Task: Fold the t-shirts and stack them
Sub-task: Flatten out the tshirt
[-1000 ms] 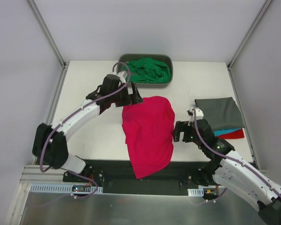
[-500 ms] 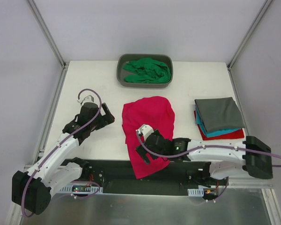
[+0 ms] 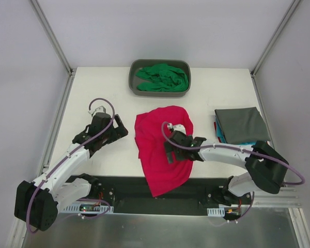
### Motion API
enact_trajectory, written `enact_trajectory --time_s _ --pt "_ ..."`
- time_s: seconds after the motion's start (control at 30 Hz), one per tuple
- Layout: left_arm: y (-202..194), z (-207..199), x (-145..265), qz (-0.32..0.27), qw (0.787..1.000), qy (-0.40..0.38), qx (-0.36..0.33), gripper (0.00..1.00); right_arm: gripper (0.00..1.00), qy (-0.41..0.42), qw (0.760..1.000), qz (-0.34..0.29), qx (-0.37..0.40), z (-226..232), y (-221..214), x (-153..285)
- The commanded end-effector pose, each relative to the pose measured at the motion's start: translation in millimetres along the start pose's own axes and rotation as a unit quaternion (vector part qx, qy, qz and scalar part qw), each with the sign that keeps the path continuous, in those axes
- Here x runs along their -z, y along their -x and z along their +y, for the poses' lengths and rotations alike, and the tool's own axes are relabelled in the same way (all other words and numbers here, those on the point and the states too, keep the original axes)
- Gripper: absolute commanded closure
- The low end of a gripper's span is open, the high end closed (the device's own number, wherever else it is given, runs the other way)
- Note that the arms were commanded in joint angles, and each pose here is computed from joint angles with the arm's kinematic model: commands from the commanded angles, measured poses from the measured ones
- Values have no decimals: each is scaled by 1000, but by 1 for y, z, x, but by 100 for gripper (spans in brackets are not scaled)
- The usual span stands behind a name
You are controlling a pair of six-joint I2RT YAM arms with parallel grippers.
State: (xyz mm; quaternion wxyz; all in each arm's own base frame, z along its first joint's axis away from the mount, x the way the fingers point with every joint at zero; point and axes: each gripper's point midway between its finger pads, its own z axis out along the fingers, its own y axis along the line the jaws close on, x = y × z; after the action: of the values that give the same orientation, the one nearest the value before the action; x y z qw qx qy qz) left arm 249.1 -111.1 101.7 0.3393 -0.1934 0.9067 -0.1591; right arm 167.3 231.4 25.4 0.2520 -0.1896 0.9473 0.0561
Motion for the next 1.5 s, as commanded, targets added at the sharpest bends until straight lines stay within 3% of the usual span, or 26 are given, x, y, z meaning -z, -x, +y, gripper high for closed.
enact_trajectory --time_s 0.0,0.27,0.43,0.6,0.73,0.87,1.03,1.2,1.27,1.37,1.47 --pt "-3 -4 -1 1 1000 -19 12 1 4 -50 998 13 -30 -36 19 -16" --pt "-10 -6 -1 9 999 -37 18 1 4 -110 993 6 -43 -92 99 -58" --pt "-8 3 -8 -2 1000 -10 25 1 4 -153 987 -52 28 -106 128 -11" --pt "-3 -4 -18 7 1000 -9 21 1 4 -68 991 -71 93 -55 76 22" --pt "10 -18 -26 4 1000 -24 18 1 3 22 994 13 107 5 8 29" --pt "17 -23 -41 22 999 -19 28 1 3 29 988 19 150 38 -7 33" --pt "20 -24 -57 45 998 -21 39 1 17 -25 982 42 184 44 -11 22" --pt "20 -24 -63 56 997 -23 44 2 24 -38 981 57 184 42 -21 9" --pt "18 -23 -64 58 997 -22 45 2 26 -44 982 63 175 37 -23 1" --pt "17 -23 -63 60 997 -25 43 2 41 -41 982 104 151 30 -38 -7" --pt "18 -21 -62 54 997 -21 45 3 45 -30 984 119 129 28 -51 -10"
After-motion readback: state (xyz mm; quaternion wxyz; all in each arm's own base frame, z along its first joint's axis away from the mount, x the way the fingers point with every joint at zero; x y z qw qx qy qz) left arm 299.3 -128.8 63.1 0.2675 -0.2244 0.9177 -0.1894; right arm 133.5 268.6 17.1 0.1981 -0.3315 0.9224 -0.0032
